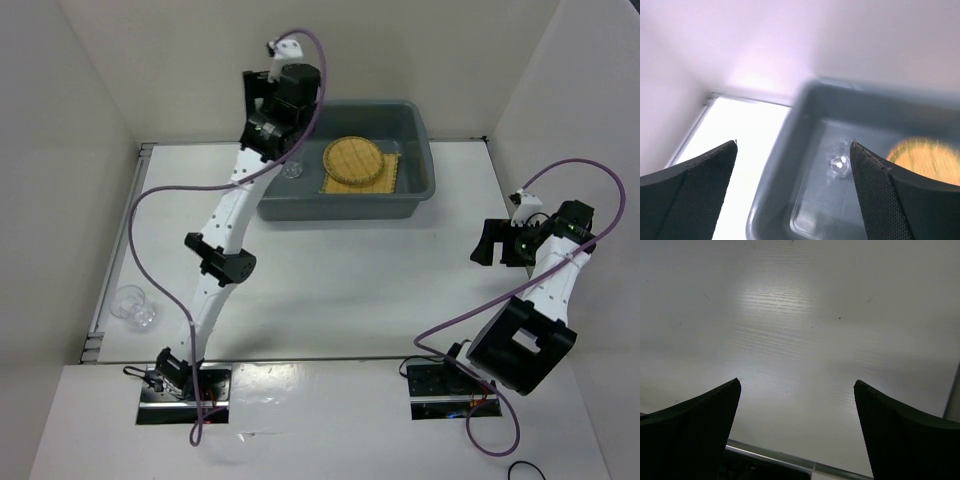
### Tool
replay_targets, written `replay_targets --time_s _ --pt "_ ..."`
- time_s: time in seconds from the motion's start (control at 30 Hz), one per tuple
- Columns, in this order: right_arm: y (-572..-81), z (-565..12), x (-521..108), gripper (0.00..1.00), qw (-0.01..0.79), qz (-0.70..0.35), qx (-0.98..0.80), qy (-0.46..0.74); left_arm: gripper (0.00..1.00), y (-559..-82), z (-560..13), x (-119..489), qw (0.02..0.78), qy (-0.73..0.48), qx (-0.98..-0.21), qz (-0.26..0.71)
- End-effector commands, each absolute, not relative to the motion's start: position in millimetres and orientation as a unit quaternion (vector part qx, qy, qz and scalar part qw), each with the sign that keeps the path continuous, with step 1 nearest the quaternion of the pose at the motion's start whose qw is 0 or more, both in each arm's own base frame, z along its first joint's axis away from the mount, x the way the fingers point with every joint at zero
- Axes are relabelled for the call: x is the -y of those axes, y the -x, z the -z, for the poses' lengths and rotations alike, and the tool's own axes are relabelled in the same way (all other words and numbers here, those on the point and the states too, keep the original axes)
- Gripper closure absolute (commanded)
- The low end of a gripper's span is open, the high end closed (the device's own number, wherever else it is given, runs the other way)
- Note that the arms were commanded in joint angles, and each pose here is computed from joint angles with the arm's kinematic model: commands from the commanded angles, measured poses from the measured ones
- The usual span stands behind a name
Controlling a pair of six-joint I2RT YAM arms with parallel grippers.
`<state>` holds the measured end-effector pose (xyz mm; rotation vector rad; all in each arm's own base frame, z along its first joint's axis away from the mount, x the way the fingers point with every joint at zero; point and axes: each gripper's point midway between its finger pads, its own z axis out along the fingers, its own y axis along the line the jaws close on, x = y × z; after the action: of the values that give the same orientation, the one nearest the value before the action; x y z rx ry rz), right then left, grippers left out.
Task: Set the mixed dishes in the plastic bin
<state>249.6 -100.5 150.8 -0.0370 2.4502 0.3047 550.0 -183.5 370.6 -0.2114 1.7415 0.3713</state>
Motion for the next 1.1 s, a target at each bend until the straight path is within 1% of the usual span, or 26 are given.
replay_targets --time_s 0.0,0.03,0.07,0.1,0.13,0.17,0.2,0.23,0.27,0.33,0.37,0.43,0.47,0.57,0.63,0.7,0.73,0.77,0.87,1.0,1.07 --pt "-255 -153 100 0.02 0.342 -0.123 -0.931 0.023 0.01 -480 -437 80 0.625 0.274 -0.688 -0.247" --pt "-256 -151 99 0.02 0.338 -0.126 -0.932 0.03 0.0 -472 -440 62 0.639 0.38 -0.644 -0.18" --pt "-256 -151 99 0.02 0.338 -0.126 -0.932 0.03 0.0 -443 -451 33 0.626 0.395 -0.646 -0.185" --pt "-255 -148 96 0.02 0.335 -0.135 -0.932 0.032 0.0 -452 -426 33 0.589 0.353 -0.698 -0.202" --pt "-255 -148 96 0.02 0.335 -0.135 -0.932 0.032 0.0 -447 -415 24 0.572 0.353 -0.705 -0.225" --pt "-256 -148 97 0.02 0.335 -0.133 -0.932 0.036 0.0 -419 -433 6 0.584 0.397 -0.676 -0.21" --pt "-256 -146 96 0.02 0.333 -0.141 -0.932 0.035 0.0 -408 -422 -6 0.573 0.413 -0.672 -0.224" --pt "-255 -143 95 0.02 0.327 -0.146 -0.933 0.036 0.0 -400 -403 -13 0.553 0.429 -0.683 -0.21" --pt "-255 -141 95 0.02 0.323 -0.149 -0.934 0.035 0.0 -374 -370 -41 0.521 0.48 -0.674 -0.209" --pt "-255 -135 93 0.02 0.315 -0.16 -0.935 0.036 0.0 -352 -331 -59 0.48 0.501 -0.693 -0.194" --pt "-256 -138 95 0.02 0.318 -0.158 -0.934 0.037 0.0 -325 -304 -80 0.461 0.52 -0.688 -0.208" --pt "-256 -138 95 0.02 0.318 -0.158 -0.934 0.037 0.0 -301 -276 -94 0.435 0.54 -0.688 -0.212" --pt "-256 -138 95 0.02 0.318 -0.158 -0.934 0.037 0.0 -275 -248 -113 0.403 0.562 -0.682 -0.238" --pt "-256 -140 94 0.02 0.322 -0.154 -0.933 0.039 0.0 -241 -208 -134 0.34 0.606 -0.667 -0.267" --pt "-256 -140 94 0.02 0.322 -0.154 -0.933 0.039 0.0 -217 -178 -147 0.275 0.624 -0.662 -0.313" --pt "-256 -140 94 0.02 0.322 -0.154 -0.933 0.039 0.0 -203 -161 -156 0.239 0.648 -0.641 -0.335" --pt "-256 -140 94 0.02 0.322 -0.154 -0.933 0.039 0.0 -201 -149 -159 0.215 0.646 -0.643 -0.35" --pt "-256 -140 94 0.02 0.322 -0.154 -0.933 0.039 0.0 -196 -138 -157 0.191 0.651 -0.648 -0.346" --pt "-256 -139 96 0.02 0.319 -0.151 -0.935 0.038 0.0 -199 -115 -155 0.163 0.652 -0.668 -0.32" --pt "-255 -140 95 0.02 0.319 -0.152 -0.935 0.034 0.0 -210 -106 -155 0.178 0.661 -0.672 -0.283" --pt "-255 -140 95 0.02 0.319 -0.152 -0.935 0.034 0.0 -209 -101 -155 0.174 0.66 -0.676 -0.278"
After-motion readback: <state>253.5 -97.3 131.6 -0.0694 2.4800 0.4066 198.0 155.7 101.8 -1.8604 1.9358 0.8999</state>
